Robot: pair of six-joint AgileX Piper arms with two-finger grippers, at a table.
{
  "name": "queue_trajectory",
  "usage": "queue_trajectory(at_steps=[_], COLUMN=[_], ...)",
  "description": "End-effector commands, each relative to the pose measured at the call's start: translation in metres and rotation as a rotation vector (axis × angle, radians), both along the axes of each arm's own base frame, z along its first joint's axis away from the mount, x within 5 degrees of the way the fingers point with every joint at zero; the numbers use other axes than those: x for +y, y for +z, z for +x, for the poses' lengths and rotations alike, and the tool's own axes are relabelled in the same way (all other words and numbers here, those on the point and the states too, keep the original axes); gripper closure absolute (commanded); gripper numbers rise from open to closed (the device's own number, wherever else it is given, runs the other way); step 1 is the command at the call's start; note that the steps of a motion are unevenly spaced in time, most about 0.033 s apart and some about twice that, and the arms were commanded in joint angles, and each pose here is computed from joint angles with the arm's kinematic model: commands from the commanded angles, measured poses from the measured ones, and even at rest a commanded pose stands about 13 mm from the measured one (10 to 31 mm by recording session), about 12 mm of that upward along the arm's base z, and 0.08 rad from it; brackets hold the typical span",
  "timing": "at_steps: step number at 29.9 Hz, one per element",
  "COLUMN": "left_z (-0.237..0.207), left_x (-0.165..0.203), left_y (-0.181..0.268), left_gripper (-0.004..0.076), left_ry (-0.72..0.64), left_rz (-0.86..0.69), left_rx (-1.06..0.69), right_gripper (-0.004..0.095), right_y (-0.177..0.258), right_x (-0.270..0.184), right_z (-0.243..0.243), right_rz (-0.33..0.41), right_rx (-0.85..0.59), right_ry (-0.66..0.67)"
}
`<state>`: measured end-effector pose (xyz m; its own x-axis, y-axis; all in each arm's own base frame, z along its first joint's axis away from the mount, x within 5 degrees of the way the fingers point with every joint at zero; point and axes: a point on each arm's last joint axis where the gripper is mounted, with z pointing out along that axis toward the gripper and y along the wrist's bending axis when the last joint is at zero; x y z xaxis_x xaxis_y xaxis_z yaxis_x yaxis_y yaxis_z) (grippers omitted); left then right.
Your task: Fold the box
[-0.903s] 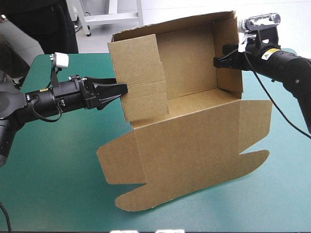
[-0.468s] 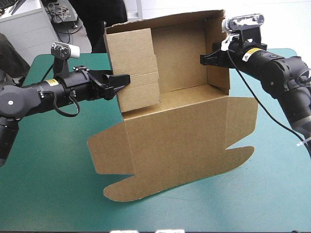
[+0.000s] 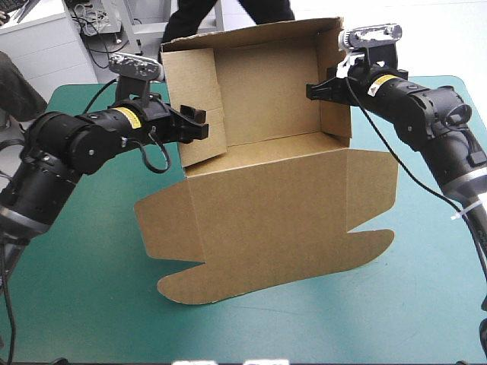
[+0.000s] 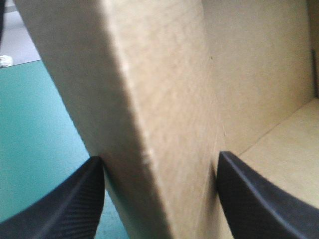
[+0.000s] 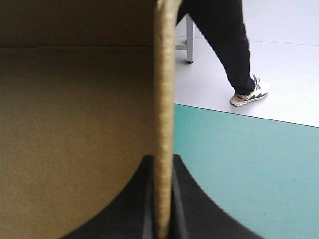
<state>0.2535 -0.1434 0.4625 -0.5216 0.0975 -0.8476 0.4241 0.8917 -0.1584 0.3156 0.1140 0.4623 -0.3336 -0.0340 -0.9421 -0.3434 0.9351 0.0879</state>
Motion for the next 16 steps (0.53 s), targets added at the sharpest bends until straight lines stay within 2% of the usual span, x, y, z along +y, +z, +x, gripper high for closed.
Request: queue_trajectory(at_steps=[1,3,6,13,14,16], left_z=[0.0,0.003,0.006,0.012,0.013,0.014], left_x=[-0.005,-0.009,-0.014,-0.022,-0.023,-0.025], left_y=[0.02,0.019,0.018,0.017,0.017,0.019], left_gripper=[0.0278,0.0297,0.0368,0.0707,0.0742,0.0754], left_ry=[0.089,0.119,0.132,0.118,0.114,0.102], left_rz=[0.012,0.016,-0.011,-0.07,-0.08,-0.11], left_rx=[-0.107,-0.109,-0.106,-0.117,-0.122,-0.137], right_gripper=[0.0924,0.0924,0.0924,0.0924,0.0924,0.0924], right_y=[0.025,0.025,0.024,0.022,0.022,0.019], right_x=[-0.003,-0.004,-0.004,-0.004,-0.004,-0.004], right_z=[-0.011,-0.011,-0.01,-0.011,-0.011,-0.01], right_rz=[0.082,0.087,0.082,0.071,0.069,0.058], right_rx=[-0.103,-0.1,-0.094,-0.073,-0.068,-0.051], right_ry=[-0.009,-0.016,-0.016,-0.016,-0.015,-0.013])
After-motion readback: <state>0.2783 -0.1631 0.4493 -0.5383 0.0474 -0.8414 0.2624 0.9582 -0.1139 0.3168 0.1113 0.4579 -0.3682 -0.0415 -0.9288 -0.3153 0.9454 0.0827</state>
